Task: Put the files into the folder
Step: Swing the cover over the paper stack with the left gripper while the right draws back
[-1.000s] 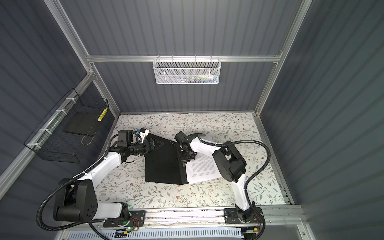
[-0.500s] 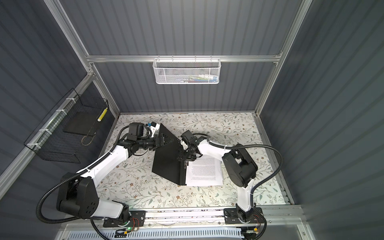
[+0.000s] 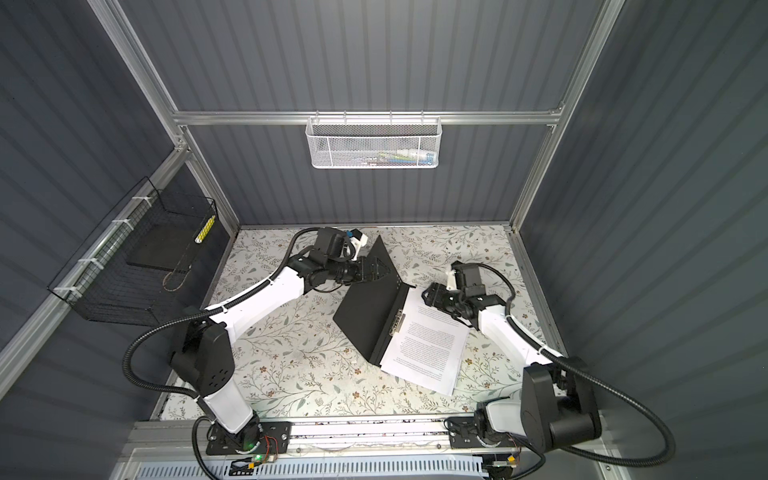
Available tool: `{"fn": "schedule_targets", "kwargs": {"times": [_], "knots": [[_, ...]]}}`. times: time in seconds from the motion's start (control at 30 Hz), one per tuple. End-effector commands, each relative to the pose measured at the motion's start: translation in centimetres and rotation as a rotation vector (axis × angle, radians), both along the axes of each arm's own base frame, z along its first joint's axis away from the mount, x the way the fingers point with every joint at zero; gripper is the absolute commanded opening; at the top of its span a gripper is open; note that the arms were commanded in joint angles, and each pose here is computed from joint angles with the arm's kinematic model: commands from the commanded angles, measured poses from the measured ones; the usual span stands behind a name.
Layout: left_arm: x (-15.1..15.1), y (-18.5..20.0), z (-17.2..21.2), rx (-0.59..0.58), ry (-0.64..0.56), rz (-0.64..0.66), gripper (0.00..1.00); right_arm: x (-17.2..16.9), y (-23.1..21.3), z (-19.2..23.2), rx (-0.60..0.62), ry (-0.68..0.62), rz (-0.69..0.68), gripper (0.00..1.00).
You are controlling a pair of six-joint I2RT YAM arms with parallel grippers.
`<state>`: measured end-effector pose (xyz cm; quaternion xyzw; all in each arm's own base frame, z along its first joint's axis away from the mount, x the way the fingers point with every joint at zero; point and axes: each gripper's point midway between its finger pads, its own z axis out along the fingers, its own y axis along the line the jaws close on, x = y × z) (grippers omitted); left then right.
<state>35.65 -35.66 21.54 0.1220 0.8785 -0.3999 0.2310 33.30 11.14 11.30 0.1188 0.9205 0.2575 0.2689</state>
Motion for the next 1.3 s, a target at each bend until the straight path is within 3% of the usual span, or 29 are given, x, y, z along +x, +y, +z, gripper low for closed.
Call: {"fn": "schedule_targets", "kwargs": {"times": [0.0,0.13,0.27,0.47,0.67,0.87,0.97,1.1,1.2,1.27], "knots": [[-0.3,-1.8,0.3,0.058,-0.008,0.013,0.99,-1.7,-2.7,-2.6,-0.014,0.085,-0.058,0.66],[-1.5,-3.7,-0.2,0.102,0.013,-0.020,1.00,-4.4,-3.2,-5.7,-0.003,0.168,-0.096,0.66],[-3.6,-6.7,1.2,0.109,-0.031,-0.093,0.99,-4.6,-2.4,-7.5,0.068,0.198,-0.105,0.66],[-8.0,-11.2,1.5,0.140,-0.086,-0.209,0.99,-1.5,-0.1,-7.3,0.202,0.172,-0.076,0.64],[-8.9,-12.7,2.7,0.198,-0.169,-0.240,0.99,1.1,1.4,-5.5,0.203,0.124,-0.046,0.65],[-5.9,-9.7,5.7,0.328,-0.315,-0.121,0.99,-0.7,-6.0,-1.6,-0.116,0.103,-0.194,0.70],[-4.0,-7.1,6.1,0.364,-0.317,-0.069,0.99,-3.0,-9.5,0.6,-0.199,0.101,-0.277,0.72],[-1.4,-3.4,5.1,0.347,-0.277,-0.009,0.99,-5.5,-11.2,3.7,-0.226,0.035,-0.324,0.75],[-0.8,-2.0,3.5,0.403,-0.321,-0.001,0.99,-6.4,-10.7,4.7,-0.191,0.023,-0.313,0.76],[-0.8,-1.2,1.7,0.418,-0.276,-0.001,0.99,-6.6,-9.7,4.2,-0.136,0.036,-0.286,0.76]]}}
